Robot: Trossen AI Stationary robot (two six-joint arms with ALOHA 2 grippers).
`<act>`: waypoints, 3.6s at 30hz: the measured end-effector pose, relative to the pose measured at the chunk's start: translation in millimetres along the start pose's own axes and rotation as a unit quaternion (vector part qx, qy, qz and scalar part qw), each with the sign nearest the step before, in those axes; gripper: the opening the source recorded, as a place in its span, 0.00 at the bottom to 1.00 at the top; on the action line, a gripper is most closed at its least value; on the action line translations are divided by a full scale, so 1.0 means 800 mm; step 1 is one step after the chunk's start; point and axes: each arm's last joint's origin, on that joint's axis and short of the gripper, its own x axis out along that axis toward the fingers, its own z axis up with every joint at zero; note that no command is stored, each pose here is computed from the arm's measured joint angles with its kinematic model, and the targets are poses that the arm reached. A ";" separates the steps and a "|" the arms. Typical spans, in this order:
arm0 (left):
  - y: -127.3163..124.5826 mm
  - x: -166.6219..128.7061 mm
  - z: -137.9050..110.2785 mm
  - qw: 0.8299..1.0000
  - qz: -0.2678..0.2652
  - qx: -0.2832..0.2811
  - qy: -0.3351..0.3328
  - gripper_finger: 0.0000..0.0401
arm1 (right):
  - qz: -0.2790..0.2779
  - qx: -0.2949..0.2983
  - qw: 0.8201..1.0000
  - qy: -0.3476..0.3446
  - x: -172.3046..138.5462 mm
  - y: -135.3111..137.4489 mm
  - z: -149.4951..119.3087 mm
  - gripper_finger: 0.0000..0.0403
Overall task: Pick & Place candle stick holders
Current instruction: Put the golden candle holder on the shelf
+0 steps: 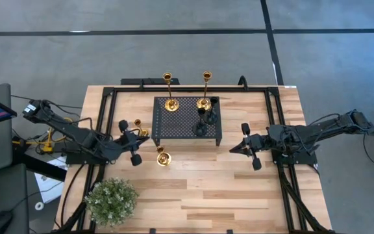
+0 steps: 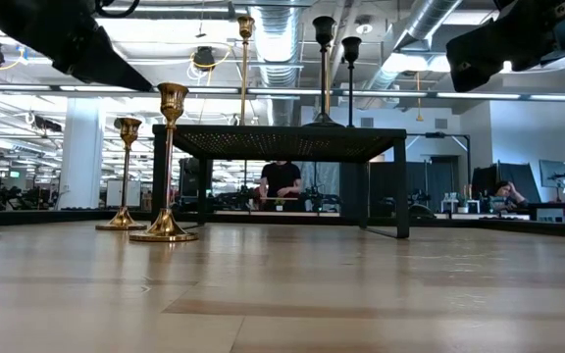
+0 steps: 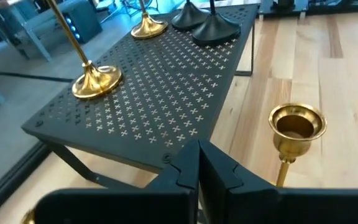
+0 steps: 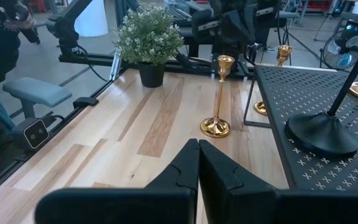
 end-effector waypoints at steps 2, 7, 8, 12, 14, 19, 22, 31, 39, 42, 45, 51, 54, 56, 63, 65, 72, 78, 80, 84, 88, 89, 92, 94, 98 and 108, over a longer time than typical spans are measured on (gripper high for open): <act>0.000 0.000 0.000 1.000 0.000 -0.002 0.000 0.01 | 0.000 0.000 1.000 0.000 0.000 0.000 0.000 0.00; 0.008 -0.007 0.005 0.999 -0.002 0.043 -0.015 0.01 | 0.000 0.000 1.000 0.000 0.000 0.000 0.000 0.00; 0.011 -0.011 0.009 0.999 -0.003 0.048 -0.022 0.01 | 0.000 0.000 1.000 0.000 0.000 0.000 0.000 0.00; 0.031 -0.032 0.037 0.996 -0.019 0.049 -0.069 0.01 | 0.000 0.000 1.000 -0.001 0.000 0.000 0.000 0.00; 0.040 -0.043 0.046 0.993 -0.047 0.060 -0.092 0.01 | 0.000 0.000 1.000 -0.001 0.000 0.000 0.000 0.00; 0.060 -0.054 0.053 0.990 -0.029 0.068 -0.120 0.01 | -0.004 -0.001 1.000 -0.009 0.000 0.000 0.002 0.00; 0.065 -0.051 0.054 0.991 -0.007 0.066 -0.118 0.01 | -0.014 -0.008 1.000 -0.012 0.000 -0.001 0.003 0.00; 0.074 -0.024 0.053 0.991 0.038 0.099 -0.078 0.01 | -0.021 -0.018 1.000 -0.015 0.000 -0.002 0.004 0.00; 0.100 -0.011 0.052 0.992 0.072 0.085 -0.061 0.01 | -0.020 -0.018 1.000 -0.013 0.000 -0.002 0.003 0.00; 0.112 -0.009 0.051 0.991 0.091 0.078 -0.056 0.01 | -0.020 -0.019 1.000 -0.011 0.000 -0.002 0.003 0.00; 0.119 -0.007 0.051 0.993 0.069 0.070 -0.059 0.01 | -0.020 -0.019 1.000 -0.011 0.000 -0.002 0.003 0.00; 0.127 -0.007 0.040 0.996 0.056 0.067 -0.020 0.01 | -0.020 -0.019 1.000 0.001 0.000 -0.002 0.000 0.00; 0.130 -0.008 0.028 0.996 0.064 0.049 0.030 0.01 | -0.020 -0.018 1.000 0.001 0.000 -0.002 0.000 0.00; 0.130 -0.009 0.018 0.995 0.061 0.030 0.067 0.01 | -0.020 -0.015 1.000 0.001 0.000 -0.002 0.000 0.00; 0.132 -0.020 0.025 0.995 0.079 0.022 0.065 0.01 | -0.019 -0.013 1.000 0.001 0.000 -0.001 0.000 0.00; 0.132 -0.024 0.027 0.995 0.078 0.012 0.061 0.01 | -0.019 -0.013 1.000 0.001 0.000 -0.001 0.000 0.00; 0.129 -0.025 0.026 0.998 0.038 0.009 0.058 0.01 | -0.019 -0.010 1.000 0.000 0.000 -0.001 0.000 0.00; 0.125 -0.038 0.038 0.998 -0.020 0.002 0.062 0.01 | -0.018 0.000 1.000 0.000 0.000 -0.001 0.000 0.00; 0.125 -0.042 0.041 0.998 -0.023 0.001 0.056 0.01 | -0.017 0.000 1.000 0.000 0.000 -0.001 0.000 0.00; 0.125 -0.050 0.045 0.997 -0.026 0.017 0.065 0.01 | -0.017 0.000 1.000 0.000 0.000 -0.001 0.000 0.00; 0.125 -0.054 0.047 0.997 -0.028 0.021 0.073 0.01 | -0.017 0.000 1.000 0.000 0.000 -0.001 0.000 0.00; 0.125 -0.054 0.046 0.997 -0.028 0.021 0.076 0.01 | -0.017 0.000 1.000 0.000 0.000 -0.001 0.000 0.00; 0.124 -0.054 0.046 0.996 -0.029 0.021 0.077 0.01 | -0.017 0.000 1.000 0.000 0.000 -0.001 0.000 0.00; 0.124 -0.054 0.045 0.996 -0.029 0.021 0.079 0.01 | -0.017 0.000 1.000 0.000 0.000 -0.001 0.000 0.00; 0.124 -0.054 0.045 0.996 -0.040 0.022 0.079 0.01 | -0.017 0.000 1.000 0.000 0.000 -0.001 0.000 0.00; 0.122 -0.054 0.045 0.995 -0.058 0.027 0.077 0.01 | -0.018 0.000 1.000 0.000 0.000 -0.001 0.000 0.00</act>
